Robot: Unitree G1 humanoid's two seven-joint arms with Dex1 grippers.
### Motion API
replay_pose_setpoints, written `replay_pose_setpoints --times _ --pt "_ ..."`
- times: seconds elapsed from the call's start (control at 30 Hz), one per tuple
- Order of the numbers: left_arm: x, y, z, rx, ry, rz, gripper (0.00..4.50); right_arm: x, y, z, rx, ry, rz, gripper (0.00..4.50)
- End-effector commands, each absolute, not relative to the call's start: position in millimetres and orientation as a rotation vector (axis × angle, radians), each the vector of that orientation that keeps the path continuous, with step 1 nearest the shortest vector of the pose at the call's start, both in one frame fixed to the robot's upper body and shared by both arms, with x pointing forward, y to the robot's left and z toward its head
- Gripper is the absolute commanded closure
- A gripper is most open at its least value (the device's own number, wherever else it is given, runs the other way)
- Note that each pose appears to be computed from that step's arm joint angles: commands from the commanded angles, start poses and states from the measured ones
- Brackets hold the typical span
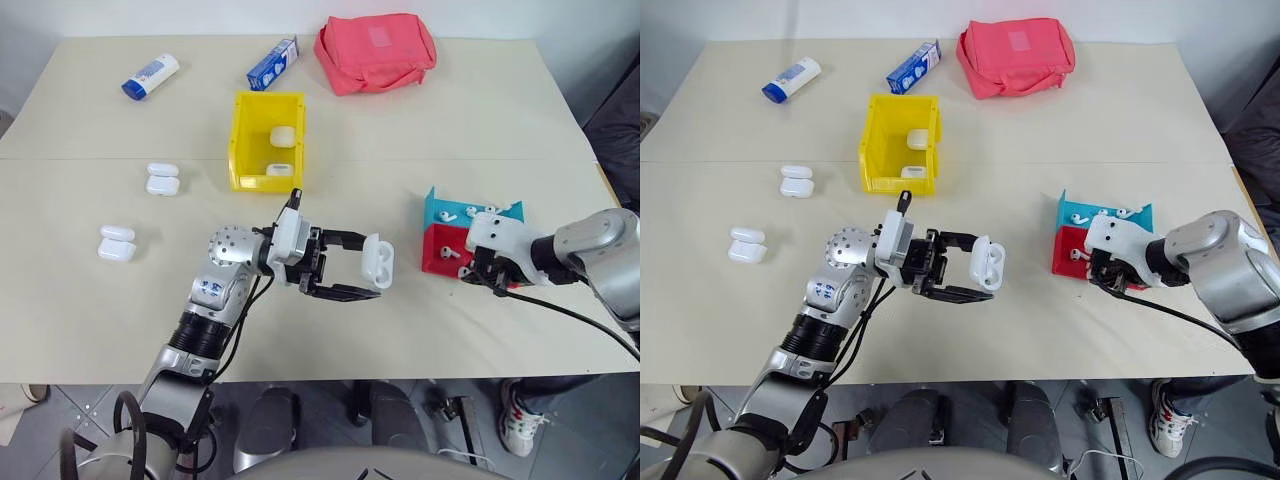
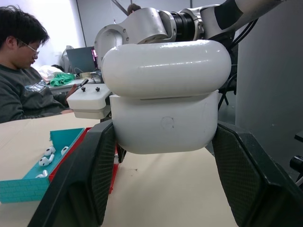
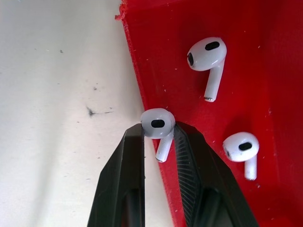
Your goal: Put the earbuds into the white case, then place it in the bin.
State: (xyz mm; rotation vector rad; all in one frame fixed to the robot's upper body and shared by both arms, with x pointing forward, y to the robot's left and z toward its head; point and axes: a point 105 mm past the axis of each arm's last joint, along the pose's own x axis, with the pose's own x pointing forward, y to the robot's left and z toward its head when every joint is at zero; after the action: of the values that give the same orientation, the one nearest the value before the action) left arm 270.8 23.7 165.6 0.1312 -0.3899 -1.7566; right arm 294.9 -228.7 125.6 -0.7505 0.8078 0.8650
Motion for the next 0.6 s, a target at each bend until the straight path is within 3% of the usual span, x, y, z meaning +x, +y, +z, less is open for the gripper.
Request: replay_pose_setpoints --times 0.03,0.27,0.43,0.6 --pt "270 23 175 0.153 -0.429 -1.762 1.77 289 -221 148 -0.707 0.721 0.856 3.98" --pt "272 23 172 0.131 -0.406 -1.784 1.77 273 -210 163 -0.595 0.606 0.857 3.98" --pt "276 24 166 0.088 -0.377 -1.816 1.77 259 -172 214 -0.363 0.174 0.940 3.98" --pt "278 23 160 0.055 -0.359 -1.876 1.77 242 -141 235 -0.157 -0.024 1.067 3.98"
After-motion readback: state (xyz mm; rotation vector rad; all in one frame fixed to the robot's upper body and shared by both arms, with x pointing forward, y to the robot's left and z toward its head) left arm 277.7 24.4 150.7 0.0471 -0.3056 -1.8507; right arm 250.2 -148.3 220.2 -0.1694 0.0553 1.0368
